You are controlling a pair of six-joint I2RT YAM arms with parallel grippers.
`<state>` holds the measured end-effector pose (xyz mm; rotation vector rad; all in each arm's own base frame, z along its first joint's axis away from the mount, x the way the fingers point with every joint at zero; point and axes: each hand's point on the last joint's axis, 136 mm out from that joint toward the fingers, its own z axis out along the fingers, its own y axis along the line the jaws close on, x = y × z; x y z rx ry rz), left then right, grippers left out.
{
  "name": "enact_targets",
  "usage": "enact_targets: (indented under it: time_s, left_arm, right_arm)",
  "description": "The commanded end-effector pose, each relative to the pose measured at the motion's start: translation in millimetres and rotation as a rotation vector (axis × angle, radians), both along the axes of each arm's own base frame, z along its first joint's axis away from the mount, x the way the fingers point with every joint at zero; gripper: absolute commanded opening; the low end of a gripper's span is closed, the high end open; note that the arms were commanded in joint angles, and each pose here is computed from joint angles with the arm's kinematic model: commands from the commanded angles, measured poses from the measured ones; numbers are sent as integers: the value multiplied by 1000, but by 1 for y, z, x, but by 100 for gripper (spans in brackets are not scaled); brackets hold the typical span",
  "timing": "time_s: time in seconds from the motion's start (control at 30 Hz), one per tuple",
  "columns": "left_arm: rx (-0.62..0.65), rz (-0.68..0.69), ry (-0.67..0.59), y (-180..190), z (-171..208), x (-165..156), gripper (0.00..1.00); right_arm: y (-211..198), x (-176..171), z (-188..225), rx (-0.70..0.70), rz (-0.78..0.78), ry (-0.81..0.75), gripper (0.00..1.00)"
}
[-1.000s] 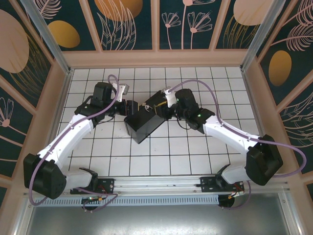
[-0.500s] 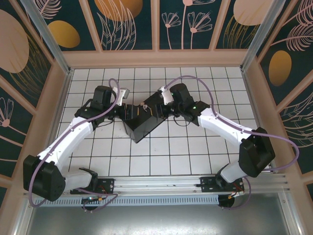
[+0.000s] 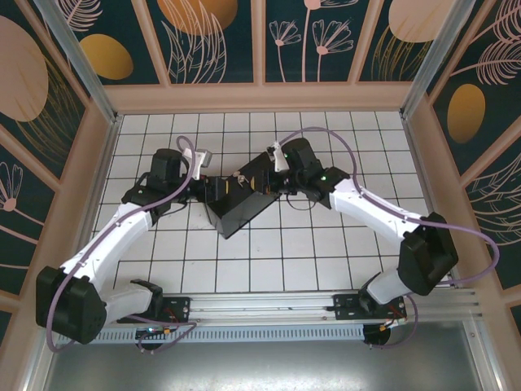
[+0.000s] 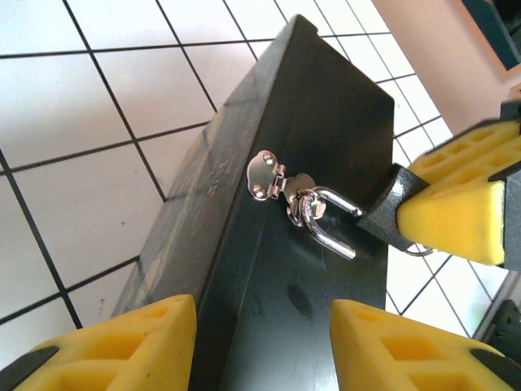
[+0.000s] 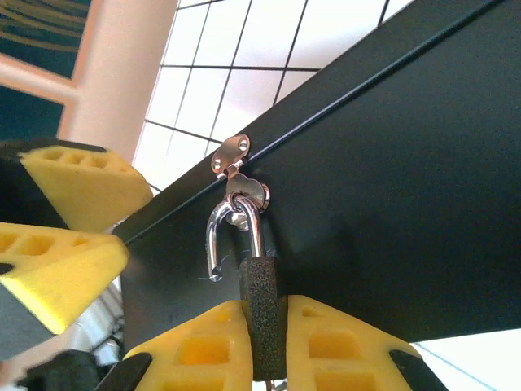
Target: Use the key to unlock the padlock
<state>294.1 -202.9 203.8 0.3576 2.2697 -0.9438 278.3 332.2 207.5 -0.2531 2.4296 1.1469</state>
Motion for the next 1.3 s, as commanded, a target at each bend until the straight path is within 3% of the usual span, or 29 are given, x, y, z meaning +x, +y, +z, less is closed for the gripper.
enact_targets:
  time_s: [0.0, 0.17, 0.33, 0.43, 0.57, 0.7, 0.77, 0.9, 1.03, 1.17, 1.27]
  left_arm:
    - [-81, -113, 179, -18, -17, -43, 47]
    - [-60, -123, 193, -25, -22, -49, 46]
    - [105, -63, 147, -9, -25, -29, 49]
    - [168, -42, 141, -2, -30, -25, 50]
    - [156, -57, 183, -1, -43, -36, 49]
    - [211, 4, 129, 10, -25, -26, 53]
    - [197, 21, 89, 8, 2, -17, 54]
    - [165, 44, 76, 4, 19, -9, 56]
    - [237, 38, 116, 8, -10, -4, 56]
    - [138, -80, 173, -14, -33, -17, 55]
    - [36, -157, 161, -31, -19, -23, 53]
  right_arm:
    - [10, -15, 18, 162, -165, 116, 0]
    - [14, -19, 24, 161, -293, 141, 0]
    - [1, -15, 17, 11, -316, 144, 0]
    - [-6, -11, 27, 87, -365, 197, 0]
    - [-11, -12, 29, 181, -428, 280, 0]
    - [-18, -14, 23, 232, -535, 306, 0]
    - [-23, -15, 20, 223, -588, 279, 0]
    - [-24, -16, 14, 260, -611, 267, 0]
    - [-30, -21, 7, 285, -661, 275, 0]
    - [-34, -22, 10, 359, -740, 249, 0]
    - [-29, -22, 3, 362, -770, 224, 0]
